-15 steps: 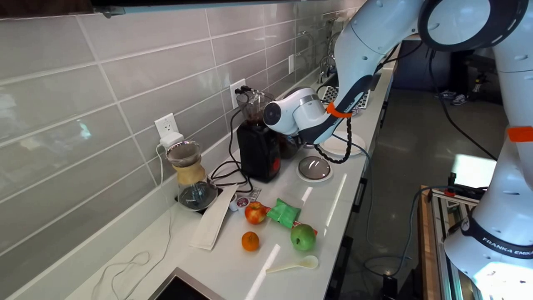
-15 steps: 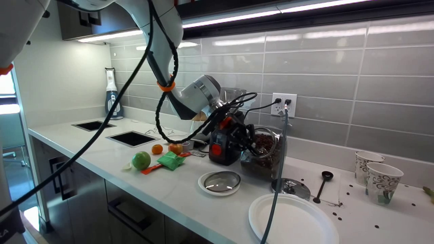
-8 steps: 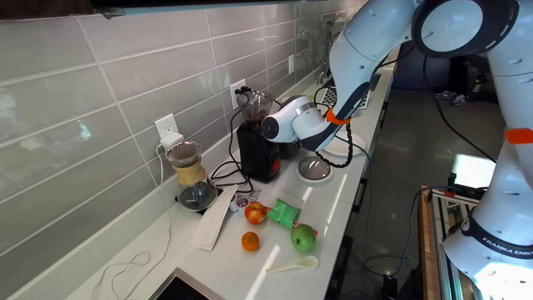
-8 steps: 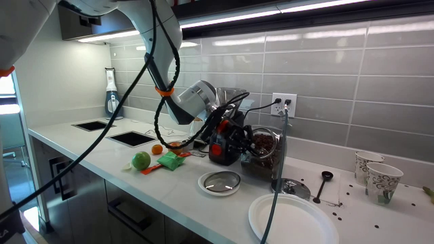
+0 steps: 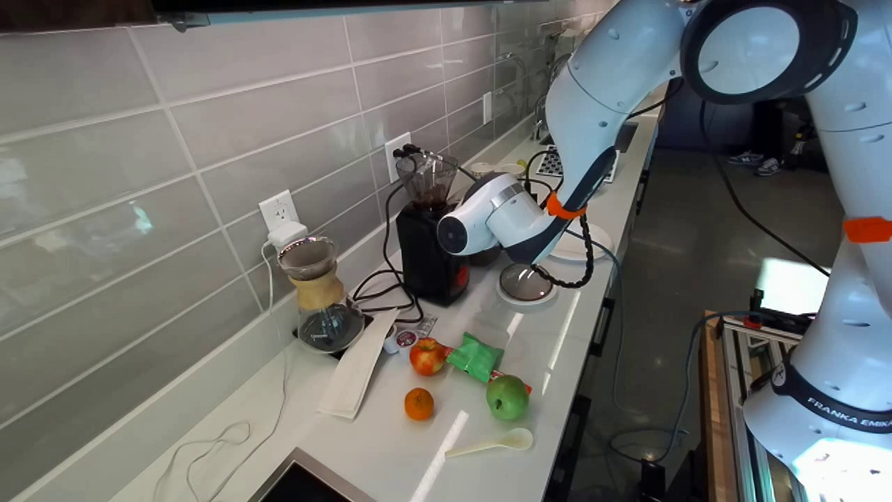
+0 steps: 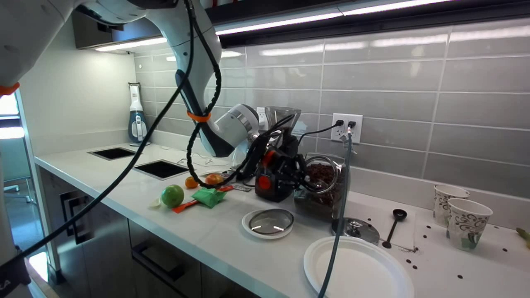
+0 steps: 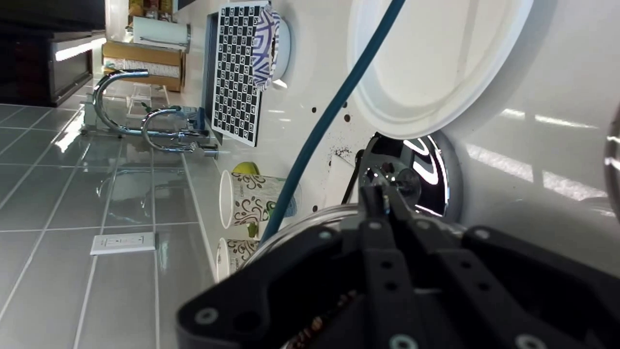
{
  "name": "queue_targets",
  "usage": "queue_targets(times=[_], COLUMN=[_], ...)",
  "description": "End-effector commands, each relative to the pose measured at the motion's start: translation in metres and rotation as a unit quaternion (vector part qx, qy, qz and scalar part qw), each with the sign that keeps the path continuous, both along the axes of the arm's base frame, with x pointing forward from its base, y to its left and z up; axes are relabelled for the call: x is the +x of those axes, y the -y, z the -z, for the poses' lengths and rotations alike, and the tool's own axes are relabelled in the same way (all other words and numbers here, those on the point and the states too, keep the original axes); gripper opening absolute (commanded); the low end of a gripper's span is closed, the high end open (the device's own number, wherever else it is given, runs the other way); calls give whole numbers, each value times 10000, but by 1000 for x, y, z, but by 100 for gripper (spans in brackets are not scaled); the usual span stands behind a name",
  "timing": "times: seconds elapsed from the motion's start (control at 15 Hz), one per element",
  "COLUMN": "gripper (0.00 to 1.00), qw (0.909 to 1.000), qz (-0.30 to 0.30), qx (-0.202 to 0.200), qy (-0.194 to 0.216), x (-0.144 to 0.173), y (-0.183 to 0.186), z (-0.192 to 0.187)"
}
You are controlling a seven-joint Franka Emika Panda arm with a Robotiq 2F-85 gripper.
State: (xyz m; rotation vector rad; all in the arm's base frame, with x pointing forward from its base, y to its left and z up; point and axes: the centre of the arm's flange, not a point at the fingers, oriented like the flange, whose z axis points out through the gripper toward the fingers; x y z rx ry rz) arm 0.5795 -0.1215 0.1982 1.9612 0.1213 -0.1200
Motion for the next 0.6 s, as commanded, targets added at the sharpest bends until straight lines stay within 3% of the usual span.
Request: queue_targets(times=[0.0,0.53], gripper=[1,1], qw=[9997,9974], qz=[-37,-11], qx=[-194,-608], qy=[107,385], x=[-13,-33], y=[-11,-35], z=[22,17])
